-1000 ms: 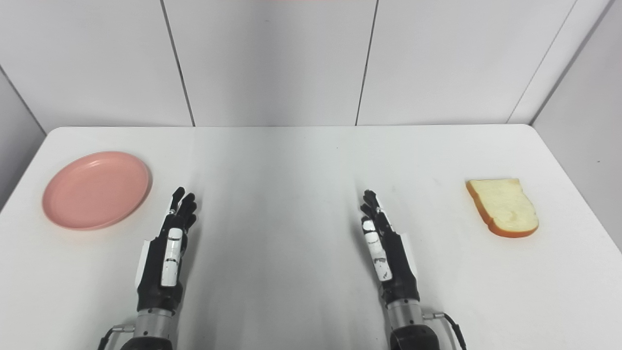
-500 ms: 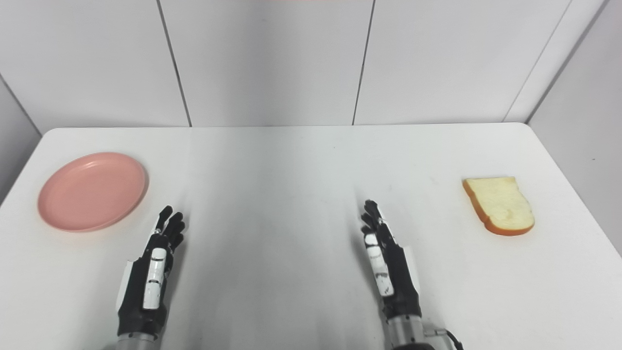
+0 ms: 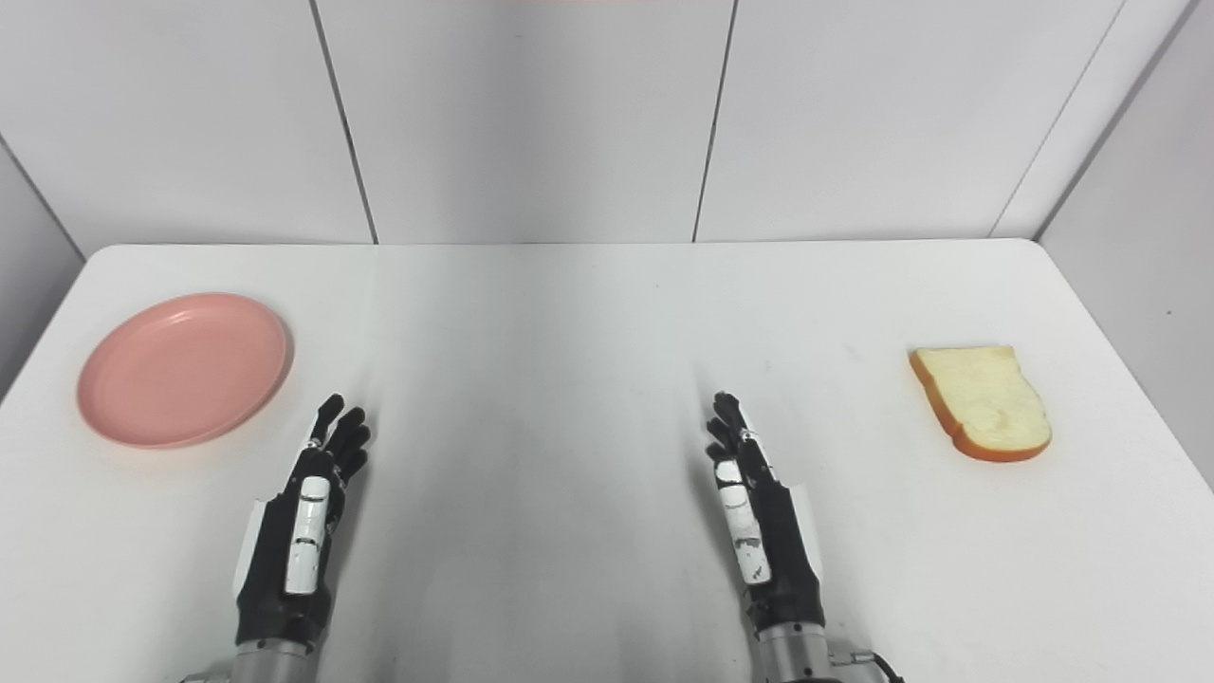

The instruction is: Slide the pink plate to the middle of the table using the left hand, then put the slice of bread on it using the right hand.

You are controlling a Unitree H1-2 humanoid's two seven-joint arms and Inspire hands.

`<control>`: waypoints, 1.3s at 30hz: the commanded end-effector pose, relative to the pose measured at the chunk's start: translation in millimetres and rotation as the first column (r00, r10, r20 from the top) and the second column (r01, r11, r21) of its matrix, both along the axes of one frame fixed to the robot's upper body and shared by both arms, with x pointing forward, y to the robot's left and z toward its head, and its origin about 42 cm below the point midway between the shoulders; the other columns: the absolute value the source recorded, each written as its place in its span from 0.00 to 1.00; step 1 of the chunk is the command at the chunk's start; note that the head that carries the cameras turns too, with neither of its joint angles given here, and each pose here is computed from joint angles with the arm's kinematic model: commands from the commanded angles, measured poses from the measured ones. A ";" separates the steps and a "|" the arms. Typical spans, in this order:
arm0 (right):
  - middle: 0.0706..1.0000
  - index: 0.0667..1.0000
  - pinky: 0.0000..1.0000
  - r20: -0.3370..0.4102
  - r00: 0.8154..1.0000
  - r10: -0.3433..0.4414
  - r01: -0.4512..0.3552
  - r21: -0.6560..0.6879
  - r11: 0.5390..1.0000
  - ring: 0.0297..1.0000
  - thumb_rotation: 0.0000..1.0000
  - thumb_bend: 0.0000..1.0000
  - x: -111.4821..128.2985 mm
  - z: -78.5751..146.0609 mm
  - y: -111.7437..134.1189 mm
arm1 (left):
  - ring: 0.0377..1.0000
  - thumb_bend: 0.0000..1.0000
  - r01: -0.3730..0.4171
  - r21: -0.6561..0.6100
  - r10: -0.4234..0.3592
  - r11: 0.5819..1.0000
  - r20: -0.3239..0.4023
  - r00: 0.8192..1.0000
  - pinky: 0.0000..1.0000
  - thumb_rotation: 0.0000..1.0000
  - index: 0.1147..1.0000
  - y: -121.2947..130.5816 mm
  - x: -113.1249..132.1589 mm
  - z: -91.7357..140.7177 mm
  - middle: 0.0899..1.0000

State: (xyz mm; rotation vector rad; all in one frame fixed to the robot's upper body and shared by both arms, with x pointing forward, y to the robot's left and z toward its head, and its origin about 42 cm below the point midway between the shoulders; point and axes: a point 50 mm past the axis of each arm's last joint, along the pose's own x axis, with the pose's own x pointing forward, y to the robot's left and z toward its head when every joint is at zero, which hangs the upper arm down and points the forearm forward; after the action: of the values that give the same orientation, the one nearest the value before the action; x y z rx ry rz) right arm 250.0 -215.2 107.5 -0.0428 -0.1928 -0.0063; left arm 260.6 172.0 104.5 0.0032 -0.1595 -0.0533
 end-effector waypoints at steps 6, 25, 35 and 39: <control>0.94 0.92 0.93 0.027 1.000 0.006 -0.007 0.008 1.000 0.93 1.00 0.78 1.5 7.1 1.3 | 0.93 0.54 0.008 0.004 -0.008 1.000 0.040 0.999 0.93 1.00 0.92 -4.7 1.6 10.3 0.93; 0.94 0.92 0.93 0.017 1.000 0.014 -0.014 -0.020 1.000 0.93 1.00 0.77 3.7 -2.3 -13.0 | 0.91 0.46 0.016 0.010 -0.016 1.000 0.042 0.999 0.90 1.00 0.91 -18.1 4.1 4.3 0.91; 0.95 0.92 0.96 0.003 1.000 0.023 -0.023 -0.003 1.000 0.94 1.00 0.76 6.8 -17.9 -31.3 | 0.90 0.46 0.007 0.010 -0.008 1.000 0.052 0.999 0.88 1.00 0.89 -33.4 8.5 -10.6 0.91; 0.96 0.94 0.98 0.000 1.000 0.023 -0.023 0.000 1.000 0.96 1.00 0.76 8.5 -22.7 -38.4 | 0.88 0.47 -0.004 0.003 0.004 1.000 0.062 0.998 0.86 0.98 0.88 -40.8 11.2 -15.9 0.90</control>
State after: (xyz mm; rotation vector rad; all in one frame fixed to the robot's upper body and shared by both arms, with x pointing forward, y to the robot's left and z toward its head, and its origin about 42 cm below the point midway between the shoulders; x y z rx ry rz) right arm 267.8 -244.7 102.3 -0.0366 -0.2257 0.0216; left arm 278.4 135.4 103.7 0.0077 -0.2458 -0.0562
